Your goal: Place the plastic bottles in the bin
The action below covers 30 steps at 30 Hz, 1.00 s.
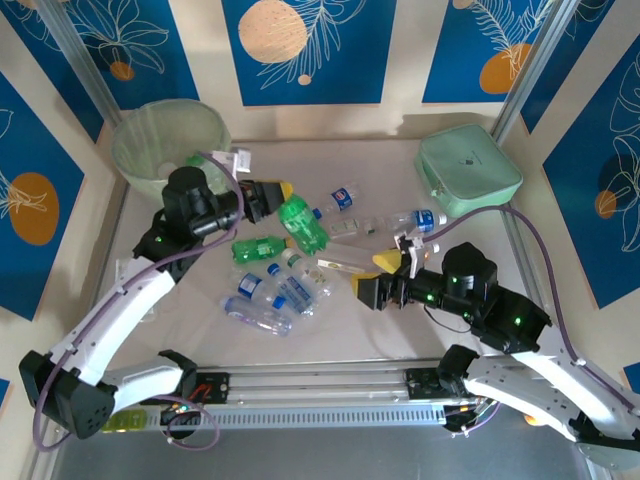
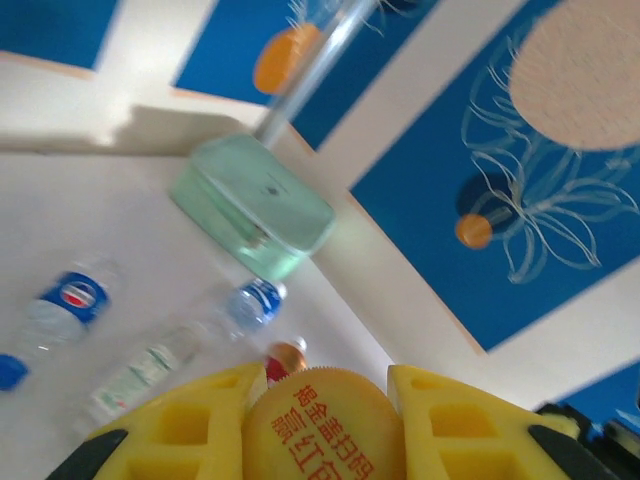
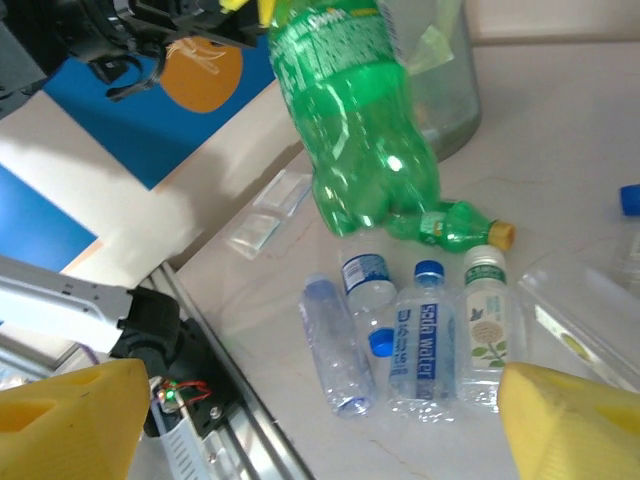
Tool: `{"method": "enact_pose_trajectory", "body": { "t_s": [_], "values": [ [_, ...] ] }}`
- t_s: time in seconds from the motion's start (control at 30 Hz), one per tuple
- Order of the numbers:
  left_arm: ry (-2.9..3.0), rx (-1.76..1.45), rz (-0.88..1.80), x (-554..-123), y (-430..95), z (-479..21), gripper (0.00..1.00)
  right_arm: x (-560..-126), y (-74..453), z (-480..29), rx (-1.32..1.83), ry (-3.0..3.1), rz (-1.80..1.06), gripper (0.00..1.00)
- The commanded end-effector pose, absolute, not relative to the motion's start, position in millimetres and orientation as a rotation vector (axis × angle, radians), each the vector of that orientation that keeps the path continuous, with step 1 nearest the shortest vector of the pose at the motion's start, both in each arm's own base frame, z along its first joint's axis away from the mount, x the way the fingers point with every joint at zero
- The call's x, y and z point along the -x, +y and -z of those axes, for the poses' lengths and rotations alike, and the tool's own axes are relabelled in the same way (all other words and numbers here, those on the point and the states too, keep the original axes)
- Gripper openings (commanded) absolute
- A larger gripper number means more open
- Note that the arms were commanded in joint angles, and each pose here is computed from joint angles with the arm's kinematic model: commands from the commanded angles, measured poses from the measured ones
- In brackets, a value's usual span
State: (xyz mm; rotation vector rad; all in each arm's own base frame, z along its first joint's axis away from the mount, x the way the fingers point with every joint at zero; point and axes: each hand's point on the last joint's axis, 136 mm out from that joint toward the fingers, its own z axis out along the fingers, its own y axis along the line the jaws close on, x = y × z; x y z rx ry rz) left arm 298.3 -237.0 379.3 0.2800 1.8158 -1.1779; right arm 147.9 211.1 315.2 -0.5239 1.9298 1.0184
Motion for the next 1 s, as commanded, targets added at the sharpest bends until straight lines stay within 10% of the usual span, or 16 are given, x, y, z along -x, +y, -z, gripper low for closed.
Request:
{"method": "enact_pose_trajectory", "body": {
  "t_s": [0.0, 0.97],
  "values": [
    [1.765, -0.189, 1.085, -315.9, -208.8, -407.1, 0.00, -158.5, 200.3, -306.5, 0.464, 1.952, -0.953, 0.90],
    [1.654, 0.582, 0.124, -445.0, 26.1, -475.5, 0.00, -184.4, 171.2, -282.1, 0.256, 2.077, -0.802, 0.88]
  ]
}}
